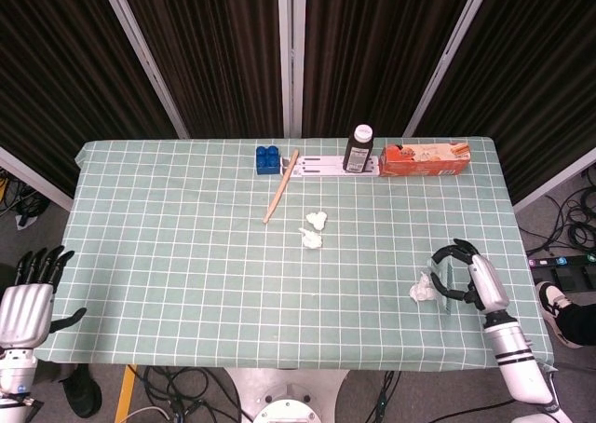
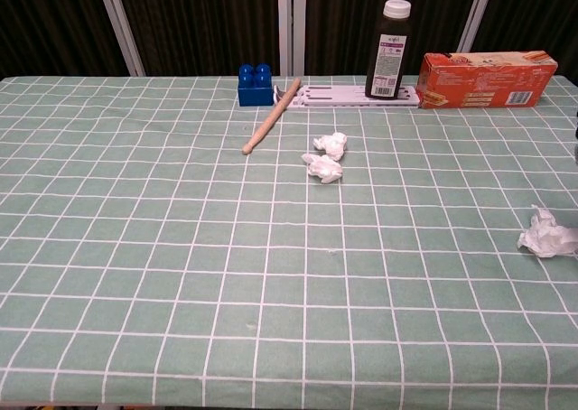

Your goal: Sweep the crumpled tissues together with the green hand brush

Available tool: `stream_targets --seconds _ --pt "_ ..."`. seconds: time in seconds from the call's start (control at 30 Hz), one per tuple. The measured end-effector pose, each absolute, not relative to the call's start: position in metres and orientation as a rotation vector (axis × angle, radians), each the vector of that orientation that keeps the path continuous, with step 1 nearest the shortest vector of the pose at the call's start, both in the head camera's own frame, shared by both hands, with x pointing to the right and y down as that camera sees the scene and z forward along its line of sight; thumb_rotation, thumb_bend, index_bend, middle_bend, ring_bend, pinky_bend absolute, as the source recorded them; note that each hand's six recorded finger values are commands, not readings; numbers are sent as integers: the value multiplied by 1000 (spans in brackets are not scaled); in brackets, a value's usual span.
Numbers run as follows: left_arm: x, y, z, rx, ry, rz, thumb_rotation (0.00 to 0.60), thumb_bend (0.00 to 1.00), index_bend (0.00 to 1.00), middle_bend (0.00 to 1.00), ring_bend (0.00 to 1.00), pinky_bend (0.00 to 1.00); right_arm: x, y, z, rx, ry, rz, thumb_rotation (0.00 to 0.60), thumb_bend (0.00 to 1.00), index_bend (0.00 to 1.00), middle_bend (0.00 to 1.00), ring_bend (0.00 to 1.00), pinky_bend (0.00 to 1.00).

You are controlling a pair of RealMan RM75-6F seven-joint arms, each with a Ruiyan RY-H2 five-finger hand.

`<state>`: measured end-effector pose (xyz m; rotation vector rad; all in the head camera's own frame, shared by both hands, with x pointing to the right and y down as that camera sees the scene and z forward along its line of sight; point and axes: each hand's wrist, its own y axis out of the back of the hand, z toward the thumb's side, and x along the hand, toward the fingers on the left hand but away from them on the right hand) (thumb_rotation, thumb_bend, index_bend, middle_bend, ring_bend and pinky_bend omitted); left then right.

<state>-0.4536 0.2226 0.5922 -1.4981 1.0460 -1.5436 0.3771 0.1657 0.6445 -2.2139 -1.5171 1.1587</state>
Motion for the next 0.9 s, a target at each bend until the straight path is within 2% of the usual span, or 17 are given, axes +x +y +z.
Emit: stream_targets --seconds 0.13,0.27,0.9 --pt "-454 224 592 -1498 1051 -1542 600 0 123 77 45 0 356 176 660 -2259 -1514 1161 600 503 652 540 289 59" --pt "-457 225 590 -1492 1058 -1541 600 0 123 77 44 0 332 172 670 -2258 -1509 1119 600 513 653 540 290 56" --pt "-462 229 589 -1484 1062 -1557 600 0 123 77 45 0 209 101 717 -2322 -1418 941 600 513 659 538 288 52"
